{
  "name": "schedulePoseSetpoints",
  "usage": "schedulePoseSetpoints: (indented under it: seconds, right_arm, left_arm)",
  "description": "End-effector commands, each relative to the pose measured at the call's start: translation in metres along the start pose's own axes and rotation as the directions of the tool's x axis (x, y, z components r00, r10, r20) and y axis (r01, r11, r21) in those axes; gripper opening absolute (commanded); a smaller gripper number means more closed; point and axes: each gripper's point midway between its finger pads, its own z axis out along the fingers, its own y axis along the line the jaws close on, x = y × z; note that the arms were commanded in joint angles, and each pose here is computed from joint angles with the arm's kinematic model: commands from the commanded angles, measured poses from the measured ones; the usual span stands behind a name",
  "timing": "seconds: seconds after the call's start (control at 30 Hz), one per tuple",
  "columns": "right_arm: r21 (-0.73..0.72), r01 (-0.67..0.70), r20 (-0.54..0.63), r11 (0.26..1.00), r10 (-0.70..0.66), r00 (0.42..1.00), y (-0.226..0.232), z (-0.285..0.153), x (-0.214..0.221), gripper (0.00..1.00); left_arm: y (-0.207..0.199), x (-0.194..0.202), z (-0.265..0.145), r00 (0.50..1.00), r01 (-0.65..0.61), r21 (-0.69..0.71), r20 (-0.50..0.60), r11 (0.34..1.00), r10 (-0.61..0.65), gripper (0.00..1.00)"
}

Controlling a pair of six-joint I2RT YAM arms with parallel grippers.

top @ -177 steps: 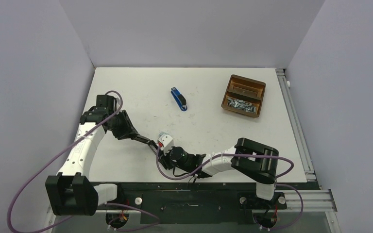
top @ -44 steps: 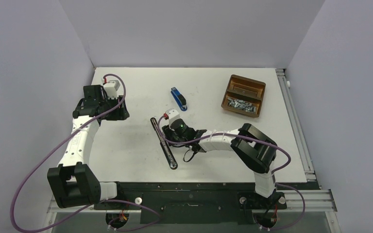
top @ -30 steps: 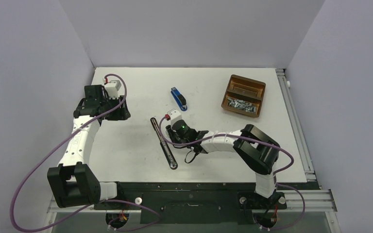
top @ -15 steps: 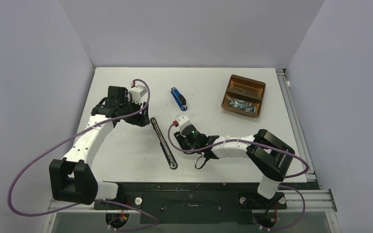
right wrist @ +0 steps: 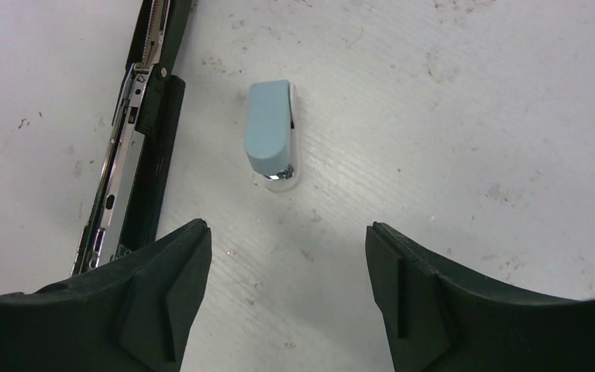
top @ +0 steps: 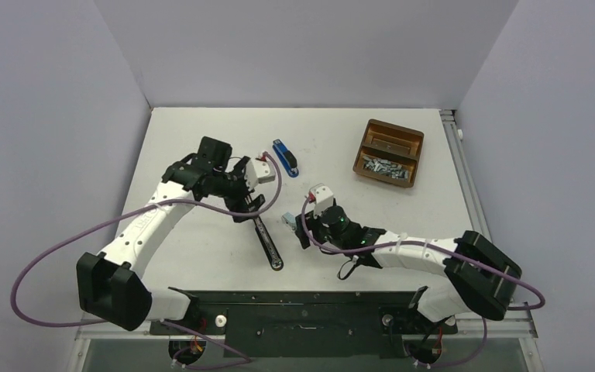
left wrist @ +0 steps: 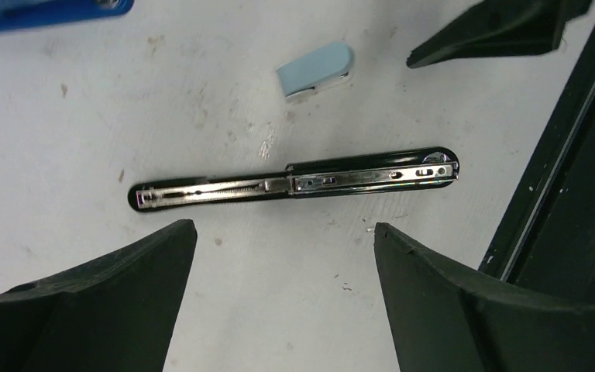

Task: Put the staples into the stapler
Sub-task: Move the stapler to the center of the board.

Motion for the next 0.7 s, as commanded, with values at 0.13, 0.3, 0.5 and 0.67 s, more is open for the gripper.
schedulePoseSetpoints:
  seconds: [0.13,0.3,0.5,0.67]
  right_arm:
    - [0.041,-0.206,0.061,0.978,0.203,0.977,-0.021,-0.032,0.006,0.68]
    - [0.088,-0.262,0.081,0.961,0.255,0.963,-0.043,-0.046,0.009,0.66]
    - [0.077,-0.319,0.073,0.945,0.314,0.947,-0.052,-0.052,0.023,0.65]
    - [0.063,-0.337,0.066,0.939,0.333,0.941,-0.053,-0.049,0.027,0.65]
  left_arm:
    - [-0.053,-0.026,0.048,0.736,-0.676,0.207,0.146,0.707,0.661,0.81]
    - [-0.055,-0.027,0.096,0.614,-0.784,0.263,0.192,0.562,0.766,0.72]
    - [-0.052,-0.015,0.128,0.526,-0.816,0.411,0.237,0.406,0.817,0.58]
    - [-0.048,-0.023,0.150,0.488,-0.843,0.390,0.268,0.370,0.830,0.56]
